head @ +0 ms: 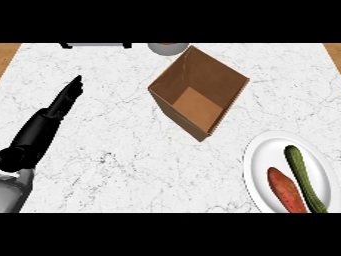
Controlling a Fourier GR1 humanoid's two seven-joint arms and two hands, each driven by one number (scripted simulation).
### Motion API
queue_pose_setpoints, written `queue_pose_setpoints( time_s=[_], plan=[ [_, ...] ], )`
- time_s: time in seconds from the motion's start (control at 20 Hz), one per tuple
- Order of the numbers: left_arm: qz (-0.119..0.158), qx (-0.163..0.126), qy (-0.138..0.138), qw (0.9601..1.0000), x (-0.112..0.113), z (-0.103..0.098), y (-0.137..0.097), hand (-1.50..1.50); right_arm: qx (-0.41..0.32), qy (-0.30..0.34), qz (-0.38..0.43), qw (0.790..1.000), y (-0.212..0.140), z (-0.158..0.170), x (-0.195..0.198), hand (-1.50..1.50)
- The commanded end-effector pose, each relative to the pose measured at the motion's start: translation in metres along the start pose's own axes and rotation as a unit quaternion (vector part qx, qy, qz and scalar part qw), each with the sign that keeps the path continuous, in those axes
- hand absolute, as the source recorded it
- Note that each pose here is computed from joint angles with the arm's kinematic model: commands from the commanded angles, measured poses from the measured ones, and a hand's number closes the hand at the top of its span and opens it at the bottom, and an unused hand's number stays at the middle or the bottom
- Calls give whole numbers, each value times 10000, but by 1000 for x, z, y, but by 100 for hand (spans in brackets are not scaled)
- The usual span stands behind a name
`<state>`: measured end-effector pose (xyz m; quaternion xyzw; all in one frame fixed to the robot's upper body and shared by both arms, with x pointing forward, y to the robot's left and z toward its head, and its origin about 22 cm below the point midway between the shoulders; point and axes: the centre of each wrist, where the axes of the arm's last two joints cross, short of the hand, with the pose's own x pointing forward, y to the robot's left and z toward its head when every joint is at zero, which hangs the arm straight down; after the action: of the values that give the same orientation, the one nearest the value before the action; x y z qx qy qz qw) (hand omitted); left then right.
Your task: Pick the sweet potato from the plate and place it in the cardboard box
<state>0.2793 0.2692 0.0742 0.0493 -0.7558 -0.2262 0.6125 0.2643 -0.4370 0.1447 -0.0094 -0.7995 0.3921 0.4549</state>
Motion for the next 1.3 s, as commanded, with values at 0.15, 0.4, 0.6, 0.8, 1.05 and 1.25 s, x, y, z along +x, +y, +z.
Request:
queue_pose_setpoints(
  time_s=[0.15, 0.4, 0.6, 0.8, 1.05, 1.25],
  plan=[
    [14, 64, -9, 10000, -12, -7, -5, 0, 1473, -295, 1033, 9832, -12, 6, 11, -150],
    [-11, -6, -42, 10000, -4, -3, -5, 0, 2691, -108, 1934, 9434, 15, -17, 38, -150],
    [59, -60, 35, 10000, -13, 7, -5, 0, 3139, -106, 2218, 9231, 43, -10, 44, -150],
    [24, -71, 23, 10000, -18, -8, -1, 0, 3313, 255, 2931, 8965, 38, -31, 71, -150],
    [75, -23, 30, 10000, -18, -7, -4, 0, 3516, 625, 2956, 8861, 82, -20, 83, -150],
    [1, 68, 64, 10000, -20, 0, 9, 0, 3538, 842, 2922, 8845, 97, -3, 85, -150]
  ],
)
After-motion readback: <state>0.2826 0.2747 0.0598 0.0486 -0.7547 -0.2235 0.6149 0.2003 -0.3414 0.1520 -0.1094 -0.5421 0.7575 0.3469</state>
